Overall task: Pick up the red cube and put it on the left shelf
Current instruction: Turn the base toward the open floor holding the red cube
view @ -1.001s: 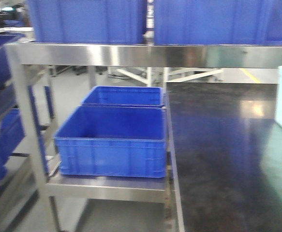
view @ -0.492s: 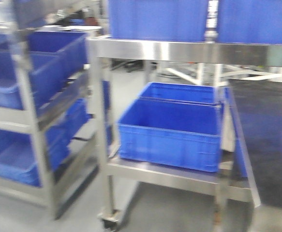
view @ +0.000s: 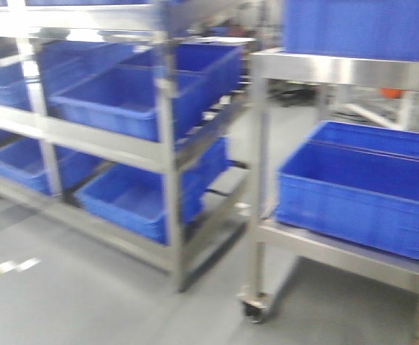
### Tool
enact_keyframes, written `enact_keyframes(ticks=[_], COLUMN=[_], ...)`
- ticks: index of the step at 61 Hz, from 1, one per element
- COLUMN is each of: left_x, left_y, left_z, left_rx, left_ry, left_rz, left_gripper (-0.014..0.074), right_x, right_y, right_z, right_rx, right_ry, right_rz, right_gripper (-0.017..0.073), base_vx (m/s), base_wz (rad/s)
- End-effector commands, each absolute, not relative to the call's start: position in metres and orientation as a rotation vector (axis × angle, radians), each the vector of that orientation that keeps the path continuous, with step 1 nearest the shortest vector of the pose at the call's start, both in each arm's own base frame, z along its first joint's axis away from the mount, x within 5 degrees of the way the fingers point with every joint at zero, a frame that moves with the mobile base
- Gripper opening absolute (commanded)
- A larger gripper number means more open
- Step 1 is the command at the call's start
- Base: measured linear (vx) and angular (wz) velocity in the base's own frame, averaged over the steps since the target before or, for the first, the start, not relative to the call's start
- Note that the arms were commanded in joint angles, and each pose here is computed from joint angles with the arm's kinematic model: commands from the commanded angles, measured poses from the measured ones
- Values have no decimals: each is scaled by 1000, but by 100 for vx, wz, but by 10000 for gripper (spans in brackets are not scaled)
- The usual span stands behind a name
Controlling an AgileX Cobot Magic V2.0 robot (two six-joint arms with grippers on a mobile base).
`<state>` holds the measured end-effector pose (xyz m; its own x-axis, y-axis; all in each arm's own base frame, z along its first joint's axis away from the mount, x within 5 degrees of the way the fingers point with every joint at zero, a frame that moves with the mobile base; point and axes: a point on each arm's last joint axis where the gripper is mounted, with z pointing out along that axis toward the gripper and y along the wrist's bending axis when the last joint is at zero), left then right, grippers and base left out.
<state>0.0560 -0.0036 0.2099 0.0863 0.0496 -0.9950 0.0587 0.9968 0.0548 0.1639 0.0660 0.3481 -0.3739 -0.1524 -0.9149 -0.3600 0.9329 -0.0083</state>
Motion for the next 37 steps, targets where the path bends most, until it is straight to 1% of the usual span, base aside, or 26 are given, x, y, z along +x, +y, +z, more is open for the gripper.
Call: enact_keyframes(ticks=[1, 37], left_x=[57, 57], left_y=[-3, -3], left_z=[209, 209], left_rx=[76, 76], left_ry=[1433, 1433], left_rz=[-11, -11], left_gripper=[106, 106], right_x=[165, 165], right_y=[67, 67], right_z=[366, 366], right_rx=[-367, -367], right_ry=[1844, 1844], right_rz=[236, 236], right_gripper=[58, 58], base_vx=[-21, -18], base_wz=[48, 61])
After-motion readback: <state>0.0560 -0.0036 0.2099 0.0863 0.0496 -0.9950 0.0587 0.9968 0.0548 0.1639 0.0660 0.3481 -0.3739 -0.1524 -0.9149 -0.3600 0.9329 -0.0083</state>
